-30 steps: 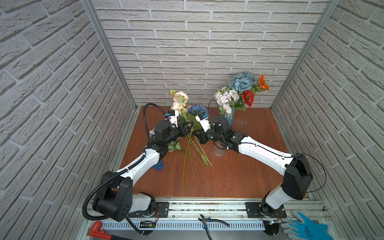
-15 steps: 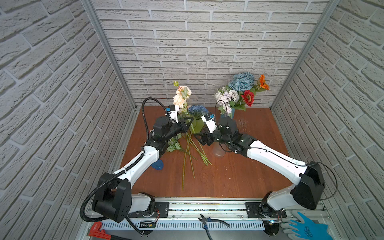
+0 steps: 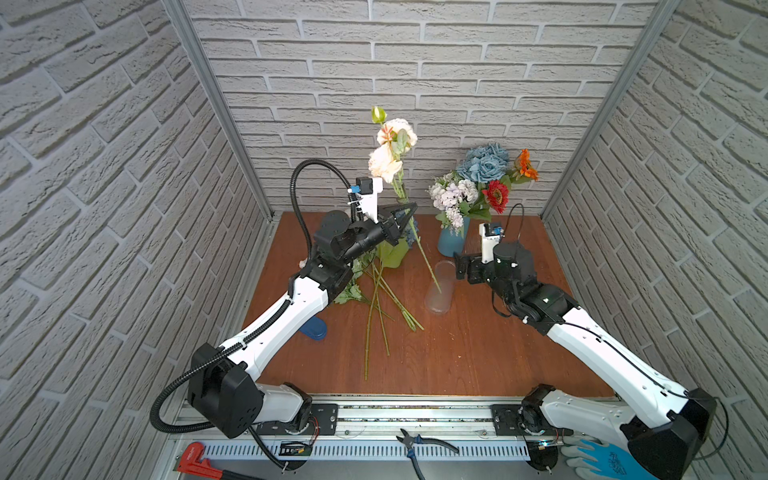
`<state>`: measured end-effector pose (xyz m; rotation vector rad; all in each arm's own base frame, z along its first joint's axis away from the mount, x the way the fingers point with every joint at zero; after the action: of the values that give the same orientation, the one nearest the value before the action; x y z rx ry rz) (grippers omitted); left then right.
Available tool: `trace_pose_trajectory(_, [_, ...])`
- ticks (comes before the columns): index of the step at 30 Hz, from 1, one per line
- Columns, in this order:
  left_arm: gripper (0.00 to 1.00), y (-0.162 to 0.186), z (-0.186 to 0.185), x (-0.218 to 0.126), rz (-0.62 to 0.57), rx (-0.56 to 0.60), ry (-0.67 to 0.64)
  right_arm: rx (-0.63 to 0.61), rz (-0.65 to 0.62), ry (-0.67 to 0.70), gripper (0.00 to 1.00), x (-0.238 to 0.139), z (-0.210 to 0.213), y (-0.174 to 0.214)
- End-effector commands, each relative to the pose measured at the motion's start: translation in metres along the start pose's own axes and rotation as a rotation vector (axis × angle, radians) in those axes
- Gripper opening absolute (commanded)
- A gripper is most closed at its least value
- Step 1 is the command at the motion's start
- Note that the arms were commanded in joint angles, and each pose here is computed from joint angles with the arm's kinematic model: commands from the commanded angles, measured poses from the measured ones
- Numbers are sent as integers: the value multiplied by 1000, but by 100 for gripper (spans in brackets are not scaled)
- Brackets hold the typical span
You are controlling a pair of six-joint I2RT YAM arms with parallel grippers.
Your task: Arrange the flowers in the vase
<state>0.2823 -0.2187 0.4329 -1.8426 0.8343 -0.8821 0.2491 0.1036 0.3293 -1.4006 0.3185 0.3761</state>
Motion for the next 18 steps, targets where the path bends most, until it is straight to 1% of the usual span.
trace_pose_trajectory(1, [0,-14,-11,16,-81,119,31,61,-15,109,100,-6,-19,7])
trace_pose_trajectory(6, [0,-12,-15,40,-83,205,15,67,-13,144,100,-8,-29,15])
trace_pose_trajectory(13, [0,7,-9,62,-39,303,-45,44,-18,159,99,-9,-34,16])
trace_pose_trajectory(16, [0,17,-8,68,-6,320,-59,42,-18,162,99,-7,-34,17])
trace_pose_trajectory(18, [0,25,-5,71,18,305,-58,43,-16,162,99,-6,-34,18])
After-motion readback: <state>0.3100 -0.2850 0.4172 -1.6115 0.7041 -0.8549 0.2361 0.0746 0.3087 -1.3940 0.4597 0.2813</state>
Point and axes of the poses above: each gripper's point midway between its finger pads, its own x axis out along the fingers, its own z axis along the line the jaws close on, y = z × x, the point moved 10 cm from there along -x, back along the fingers, and after that the axes turned 4 degrees about x, right-handed, at the moved point
